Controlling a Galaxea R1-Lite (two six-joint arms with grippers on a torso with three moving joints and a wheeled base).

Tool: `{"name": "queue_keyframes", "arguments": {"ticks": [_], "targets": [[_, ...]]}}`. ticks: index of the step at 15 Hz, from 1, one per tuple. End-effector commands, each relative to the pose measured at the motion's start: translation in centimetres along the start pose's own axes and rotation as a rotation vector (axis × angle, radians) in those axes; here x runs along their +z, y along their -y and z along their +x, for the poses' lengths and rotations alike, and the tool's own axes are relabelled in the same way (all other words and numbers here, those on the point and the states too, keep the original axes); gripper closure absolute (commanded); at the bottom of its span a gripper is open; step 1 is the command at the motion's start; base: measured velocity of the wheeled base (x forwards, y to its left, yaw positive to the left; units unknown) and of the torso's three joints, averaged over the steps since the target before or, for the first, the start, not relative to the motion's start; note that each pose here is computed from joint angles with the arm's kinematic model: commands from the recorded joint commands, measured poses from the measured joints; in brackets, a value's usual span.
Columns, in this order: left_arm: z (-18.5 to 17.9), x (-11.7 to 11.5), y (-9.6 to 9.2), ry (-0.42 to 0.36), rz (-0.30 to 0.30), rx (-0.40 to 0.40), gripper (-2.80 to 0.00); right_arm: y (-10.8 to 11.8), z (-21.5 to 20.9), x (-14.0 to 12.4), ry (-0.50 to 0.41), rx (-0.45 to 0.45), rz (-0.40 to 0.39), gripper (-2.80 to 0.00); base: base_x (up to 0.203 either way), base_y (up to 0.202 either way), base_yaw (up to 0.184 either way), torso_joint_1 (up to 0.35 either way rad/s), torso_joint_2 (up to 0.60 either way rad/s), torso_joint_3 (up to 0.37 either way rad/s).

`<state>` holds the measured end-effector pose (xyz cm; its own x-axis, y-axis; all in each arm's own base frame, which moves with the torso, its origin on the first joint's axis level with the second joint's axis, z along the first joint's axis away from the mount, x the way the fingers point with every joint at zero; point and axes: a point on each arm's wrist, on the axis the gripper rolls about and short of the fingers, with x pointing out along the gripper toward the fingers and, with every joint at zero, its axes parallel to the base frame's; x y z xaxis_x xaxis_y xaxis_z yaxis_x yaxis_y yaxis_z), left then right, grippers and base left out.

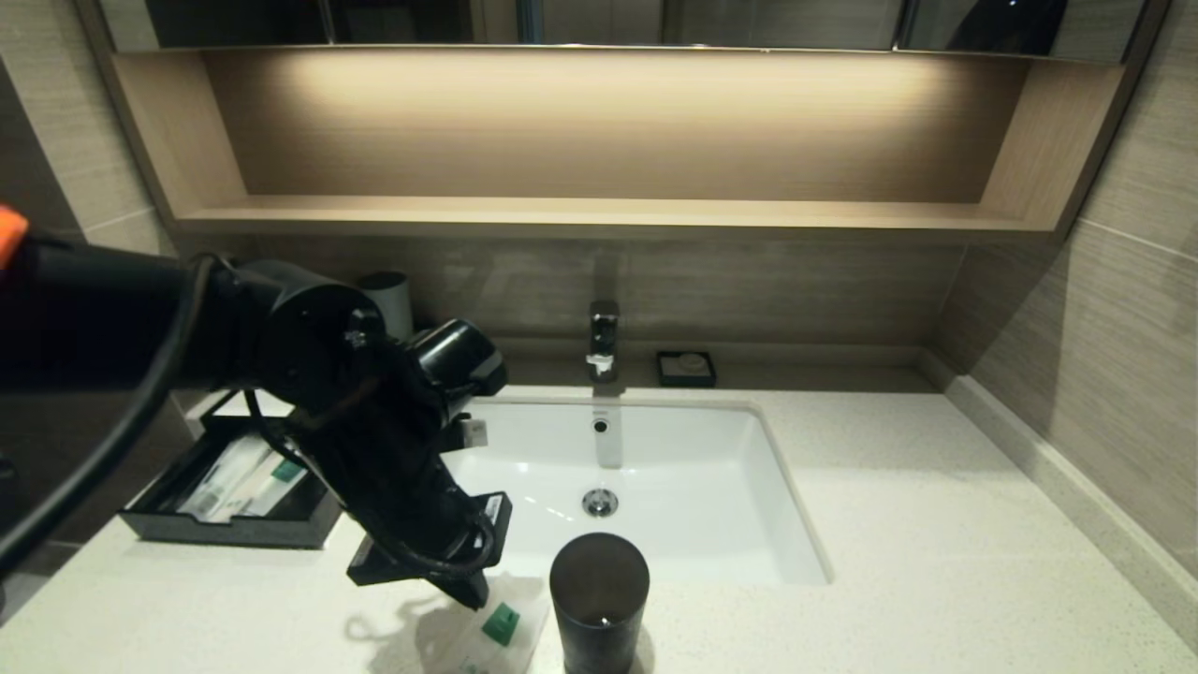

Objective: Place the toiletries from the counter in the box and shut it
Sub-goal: Pick up the bathroom toiletry

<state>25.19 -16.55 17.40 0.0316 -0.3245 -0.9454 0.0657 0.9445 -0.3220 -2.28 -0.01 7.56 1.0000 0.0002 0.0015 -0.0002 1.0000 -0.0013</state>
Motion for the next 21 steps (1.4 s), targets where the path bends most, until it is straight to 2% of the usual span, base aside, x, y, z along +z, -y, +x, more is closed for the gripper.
{"name": "queue_keyframes", "arguments": {"ticks": [1,4,7,12,15,21], "targets": [[1.0,0.7,0.1,-0.021,-0.069,0.009,0.00,0.0,0.0,0.0,-0.001,0.000,0.000,0.00,0.000,0.000,0.000,0.000,0.00,0.000],[1.8,1.6,0.3,0.001,-0.171,-0.004,0.00,0.0,0.0,0.0,-0.001,0.000,0.000,0.00,0.000,0.000,0.000,0.000,0.00,0.000],[2.1,2.0,0.0,0.000,-0.237,-0.002,0.00,0.0,0.0,0.0,-0.001,0.000,0.000,0.00,0.000,0.000,0.000,0.000,0.00,0.000],[2.1,2.2,-0.2,0.000,-0.276,0.006,0.00,0.0,0.0,0.0,-0.001,0.000,0.000,0.00,0.000,0.000,0.000,0.000,0.00,0.000],[2.2,2.8,0.1,0.005,-0.343,0.000,0.00,0.0,0.0,0.0,-0.001,0.000,0.000,0.00,0.000,0.000,0.000,0.000,0.00,0.000],[2.8,3.6,0.4,0.002,-0.429,-0.005,0.00,0.0,0.0,0.0,0.000,0.000,0.000,0.00,0.000,0.000,0.000,0.000,0.00,0.000]]}}
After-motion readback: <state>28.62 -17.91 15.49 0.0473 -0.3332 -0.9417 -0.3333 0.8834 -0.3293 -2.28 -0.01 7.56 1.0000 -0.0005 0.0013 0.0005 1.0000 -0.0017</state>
